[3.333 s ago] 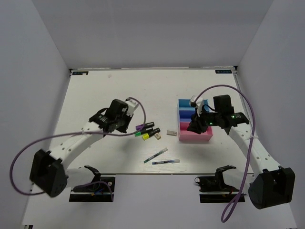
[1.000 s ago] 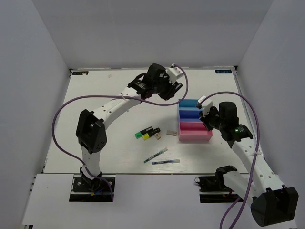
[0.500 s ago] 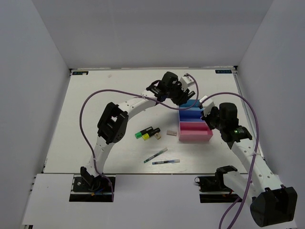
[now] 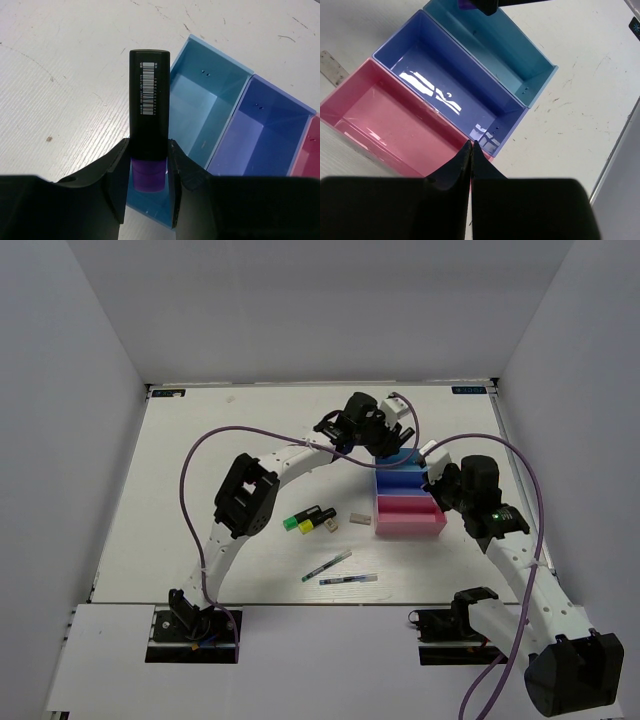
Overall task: Sort the stationery into containers
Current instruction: Place the stationery in the storage box, then move the stationery to the center of the board.
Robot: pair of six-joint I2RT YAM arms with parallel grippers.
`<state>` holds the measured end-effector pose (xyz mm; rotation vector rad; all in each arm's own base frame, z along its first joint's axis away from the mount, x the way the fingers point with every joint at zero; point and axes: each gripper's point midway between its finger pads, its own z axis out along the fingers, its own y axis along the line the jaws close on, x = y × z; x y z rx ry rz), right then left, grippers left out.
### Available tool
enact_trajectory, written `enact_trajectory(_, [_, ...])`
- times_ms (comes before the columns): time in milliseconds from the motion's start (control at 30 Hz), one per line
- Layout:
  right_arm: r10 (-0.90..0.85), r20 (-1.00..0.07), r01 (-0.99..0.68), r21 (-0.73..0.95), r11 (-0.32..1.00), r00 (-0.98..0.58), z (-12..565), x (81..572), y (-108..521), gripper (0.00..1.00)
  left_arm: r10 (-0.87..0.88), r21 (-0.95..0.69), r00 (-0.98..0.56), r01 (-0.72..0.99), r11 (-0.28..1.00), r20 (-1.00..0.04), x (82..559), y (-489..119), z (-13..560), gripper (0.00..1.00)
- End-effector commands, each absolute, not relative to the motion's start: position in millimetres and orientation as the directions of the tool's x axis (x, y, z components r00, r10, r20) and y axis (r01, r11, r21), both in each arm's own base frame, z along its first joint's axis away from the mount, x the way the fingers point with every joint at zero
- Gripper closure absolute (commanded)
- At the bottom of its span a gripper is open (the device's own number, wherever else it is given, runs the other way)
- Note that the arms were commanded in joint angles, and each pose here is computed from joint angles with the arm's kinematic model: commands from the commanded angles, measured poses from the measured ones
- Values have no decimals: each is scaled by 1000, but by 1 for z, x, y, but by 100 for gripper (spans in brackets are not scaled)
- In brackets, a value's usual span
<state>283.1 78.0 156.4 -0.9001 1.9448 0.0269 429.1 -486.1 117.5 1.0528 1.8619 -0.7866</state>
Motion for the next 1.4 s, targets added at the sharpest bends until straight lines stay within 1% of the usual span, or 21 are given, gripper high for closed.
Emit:
enact_trajectory(0, [-579,-782,-577,-370,728,-229,165,288,77,100,312,-106,-261,893,438,-913,429,-498,145,85])
enact_trajectory(67, [-579,-783,-574,-371,730,-228,166,288,76,100,314,-107,-267,889,446,-911,428,-498,143,67])
enact_trajectory(167, [-578,-783,-573,-370,731,-231,165,289,76,100,311,-104,-264,889,447,-913,426,-498,147,57])
enact_trajectory(367, [-571,-786,-562,-369,741,-236,166,289,73,98,334,-92,-258,893,440,-907,418,-499,150,43])
enact_trajectory(467, [-568,-788,-559,-367,743,-237,167,289,73,95,337,-98,-267,890,444,-903,415,-495,150,43])
enact_trajectory(600, [-557,-794,-554,-358,752,-244,169,288,71,78,337,-101,-270,890,444,-902,410,-492,153,42])
enact_trajectory(667, [-546,-800,-548,-348,761,-250,170,287,70,65,314,-87,-249,888,451,-916,408,-488,172,53])
enact_trajectory(767, [-542,-802,-549,-342,763,-253,171,286,70,63,276,-62,-216,878,475,-937,404,-476,208,76])
enact_trajectory(800, [-539,-803,-556,-334,761,-254,171,285,72,75,276,-56,-211,877,478,-938,401,-473,214,90])
enact_trajectory(833, [-537,-804,-571,-323,755,-255,171,282,74,100,271,-47,-205,868,494,-941,390,-457,233,96])
enact_trajectory(900, [-535,-810,-611,-302,731,-240,170,278,82,100,285,-46,-221,857,512,-933,373,-434,244,100])
enact_trajectory(933, [-533,-811,-631,-287,721,-241,168,274,85,100,379,-59,-286,858,510,-880,353,-414,202,100])
enact_trajectory(967, [-534,-818,-686,-262,679,-216,165,268,96,100,392,-25,-257,862,507,-883,337,-393,227,100])
enact_trajectory(1000, [-537,-811,-713,-233,661,-233,159,261,99,95,463,-10,-275,868,497,-842,323,-378,213,89])
enact_trajectory(1033, [-539,-811,-735,-220,642,-228,158,258,104,76,527,-5,-302,871,492,-794,309,-362,192,81])
enact_trajectory(1067, [-536,-817,-780,-189,596,-211,154,252,114,40,619,62,-337,845,531,-709,303,-331,180,76])
enact_trajectory(1100, [-539,-813,-796,-170,581,-220,153,247,116,30,692,66,-399,839,541,-602,289,-304,161,69])
enact_trajectory(1167, [-527,-827,-835,-139,532,-198,153,241,127,30,760,100,-483,813,574,-435,273,-264,132,66])
enact_trajectory(1200, [-530,-823,-846,-125,519,-203,152,237,128,54,772,101,-520,802,588,-365,264,-246,115,66])
enact_trajectory(1267, [-520,-827,-862,-91,499,-214,150,234,133,93,755,117,-516,790,602,-404,265,-244,115,66])
enact_trajectory(1367, [-514,-828,-877,-57,477,-226,151,229,138,100,732,98,-564,763,639,-382,257,-229,91,69])
